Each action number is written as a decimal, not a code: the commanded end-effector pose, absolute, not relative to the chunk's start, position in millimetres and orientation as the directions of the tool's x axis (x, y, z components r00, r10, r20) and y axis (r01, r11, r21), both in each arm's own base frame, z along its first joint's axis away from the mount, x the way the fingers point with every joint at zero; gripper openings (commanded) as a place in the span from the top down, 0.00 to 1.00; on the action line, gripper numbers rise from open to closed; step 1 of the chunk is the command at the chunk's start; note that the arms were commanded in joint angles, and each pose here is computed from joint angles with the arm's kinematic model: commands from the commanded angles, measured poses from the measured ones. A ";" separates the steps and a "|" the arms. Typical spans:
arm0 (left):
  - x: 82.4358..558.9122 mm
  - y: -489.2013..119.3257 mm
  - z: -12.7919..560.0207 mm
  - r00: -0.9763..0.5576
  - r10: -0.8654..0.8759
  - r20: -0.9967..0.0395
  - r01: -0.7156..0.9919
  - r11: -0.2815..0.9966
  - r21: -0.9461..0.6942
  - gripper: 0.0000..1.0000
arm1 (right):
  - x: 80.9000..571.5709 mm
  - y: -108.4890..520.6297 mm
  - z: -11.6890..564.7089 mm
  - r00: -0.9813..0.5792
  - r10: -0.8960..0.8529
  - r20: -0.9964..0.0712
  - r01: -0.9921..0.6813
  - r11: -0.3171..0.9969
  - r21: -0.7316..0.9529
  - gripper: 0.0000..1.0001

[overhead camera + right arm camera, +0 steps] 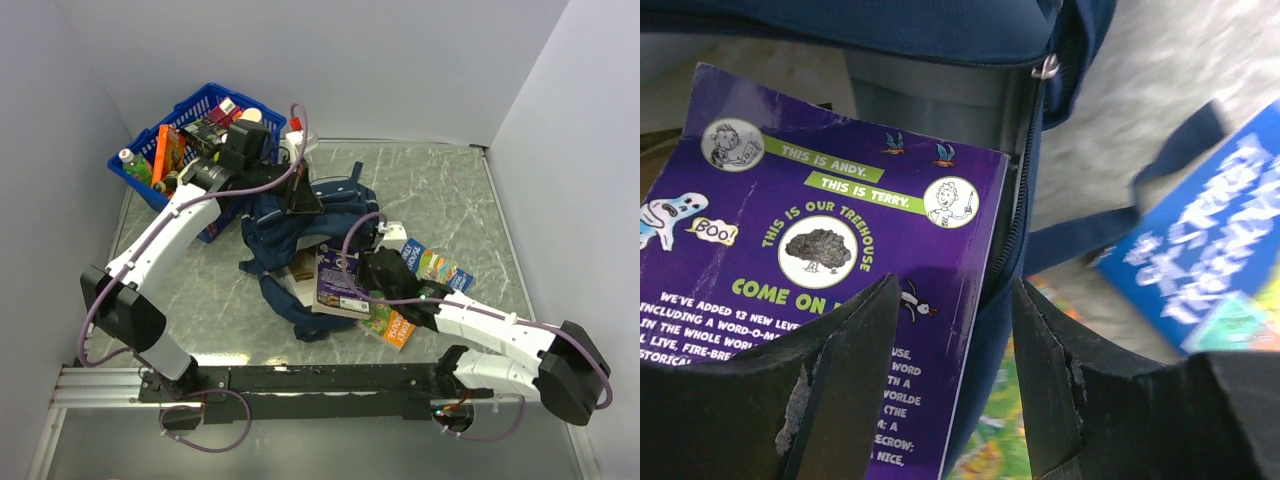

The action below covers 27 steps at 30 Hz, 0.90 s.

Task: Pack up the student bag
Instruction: Place the book in the student bag.

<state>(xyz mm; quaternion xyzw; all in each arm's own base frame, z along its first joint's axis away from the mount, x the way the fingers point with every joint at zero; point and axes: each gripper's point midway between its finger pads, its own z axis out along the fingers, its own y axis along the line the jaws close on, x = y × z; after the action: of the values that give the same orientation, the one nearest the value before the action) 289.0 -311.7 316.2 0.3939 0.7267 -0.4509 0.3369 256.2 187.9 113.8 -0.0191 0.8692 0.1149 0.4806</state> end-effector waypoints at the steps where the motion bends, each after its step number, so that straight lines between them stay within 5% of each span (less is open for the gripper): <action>1: 258.1 -313.3 389.7 -0.252 0.156 -0.955 0.963 0.135 -0.232 0.99 | 235.1 218.5 99.5 -0.612 0.241 -0.754 -0.185 0.883 0.432 0.43; 5: 260.8 -312.8 382.9 -0.216 0.168 -0.962 0.971 0.143 -0.193 0.99 | 236.4 241.9 133.0 -0.537 0.271 -0.799 -0.341 0.796 0.500 0.41; 13: 263.5 -316.0 369.9 -0.233 0.174 -0.957 0.967 0.142 -0.209 0.99 | 225.0 229.0 148.5 -0.513 0.371 -0.774 -0.351 0.733 0.583 0.40; 27: 242.1 -327.9 387.6 -0.265 0.160 -0.951 0.964 0.070 -0.257 0.99 | 256.1 264.7 147.1 -0.459 0.273 -0.846 -0.455 0.745 0.487 0.57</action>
<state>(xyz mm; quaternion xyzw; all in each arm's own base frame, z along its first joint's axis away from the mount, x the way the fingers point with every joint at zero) 270.0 -313.6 305.1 0.4195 0.7156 -0.4472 0.3346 238.5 235.9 118.3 -0.0278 0.8123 0.3205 0.4864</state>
